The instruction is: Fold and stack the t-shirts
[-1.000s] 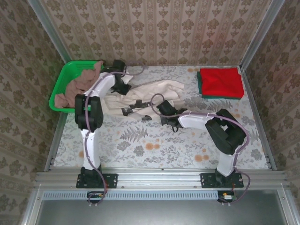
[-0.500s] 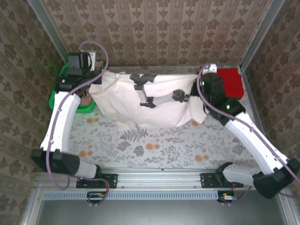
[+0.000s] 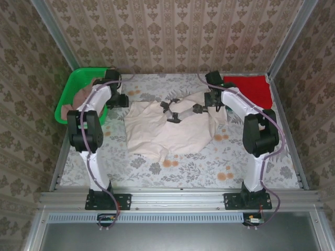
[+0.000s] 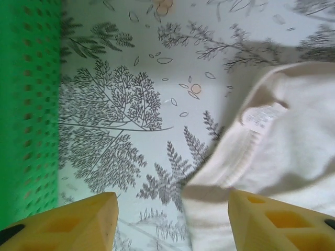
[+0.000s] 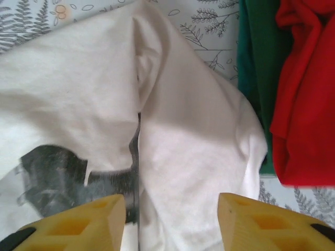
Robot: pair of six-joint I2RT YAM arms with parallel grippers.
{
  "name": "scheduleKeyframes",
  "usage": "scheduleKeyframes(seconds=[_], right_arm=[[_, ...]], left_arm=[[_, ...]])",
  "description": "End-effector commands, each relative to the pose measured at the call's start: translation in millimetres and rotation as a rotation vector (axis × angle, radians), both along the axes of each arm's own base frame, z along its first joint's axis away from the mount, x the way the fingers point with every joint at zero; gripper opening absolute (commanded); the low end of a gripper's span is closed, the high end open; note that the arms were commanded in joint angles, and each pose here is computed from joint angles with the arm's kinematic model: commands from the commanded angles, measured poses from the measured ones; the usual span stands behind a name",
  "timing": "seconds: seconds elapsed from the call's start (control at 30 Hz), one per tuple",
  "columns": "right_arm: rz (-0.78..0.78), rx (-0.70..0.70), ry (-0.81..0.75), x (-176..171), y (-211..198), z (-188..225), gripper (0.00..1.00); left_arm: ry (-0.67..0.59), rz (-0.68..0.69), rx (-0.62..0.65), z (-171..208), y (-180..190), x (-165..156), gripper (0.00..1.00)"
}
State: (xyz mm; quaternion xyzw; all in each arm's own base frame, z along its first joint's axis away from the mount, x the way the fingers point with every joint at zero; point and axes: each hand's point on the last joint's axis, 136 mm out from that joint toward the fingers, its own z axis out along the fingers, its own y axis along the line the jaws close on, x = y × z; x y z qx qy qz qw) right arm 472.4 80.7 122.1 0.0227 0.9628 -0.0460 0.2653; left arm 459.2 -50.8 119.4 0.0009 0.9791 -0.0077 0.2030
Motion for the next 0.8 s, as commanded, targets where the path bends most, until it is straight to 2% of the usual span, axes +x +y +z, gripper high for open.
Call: scheduleKeyframes(seconds=[0.0,0.07,0.2,0.33,0.47,0.6,0.77], right_arm=[[-0.041,0.042,-0.03,-35.7,-5.2,23.6,0.63],[-0.073,0.059,-0.032,-52.7,-12.0,13.1,0.65],[-0.175,0.095,0.03,-86.4,-30.4,-24.9,0.63],[-0.263,0.171,0.037,-87.2,-48.4,-48.0,0.58],[-0.29,0.182,0.055,-82.8,-60.5,-56.0,0.57],[-0.312,0.219,0.057,-73.9,-66.5,-63.3,0.58],[-0.321,0.28,0.068,-63.8,-63.2,-74.8,0.57]], left_arm=[[-0.13,0.02,-0.062,44.9,-11.7,-41.5,0.68],[-0.179,0.018,-0.101,39.5,-25.9,-74.1,0.74],[-0.189,0.001,-0.134,10.9,-51.8,-136.8,0.75],[-0.143,-0.074,-0.163,-19.6,-86.3,-186.0,0.72],[-0.12,-0.108,-0.113,-37.8,-97.0,-228.6,0.71],[-0.134,-0.082,-0.138,-50.9,-96.7,-251.3,0.7],[-0.139,-0.14,-0.152,-56.0,-122.7,-267.0,0.69]])
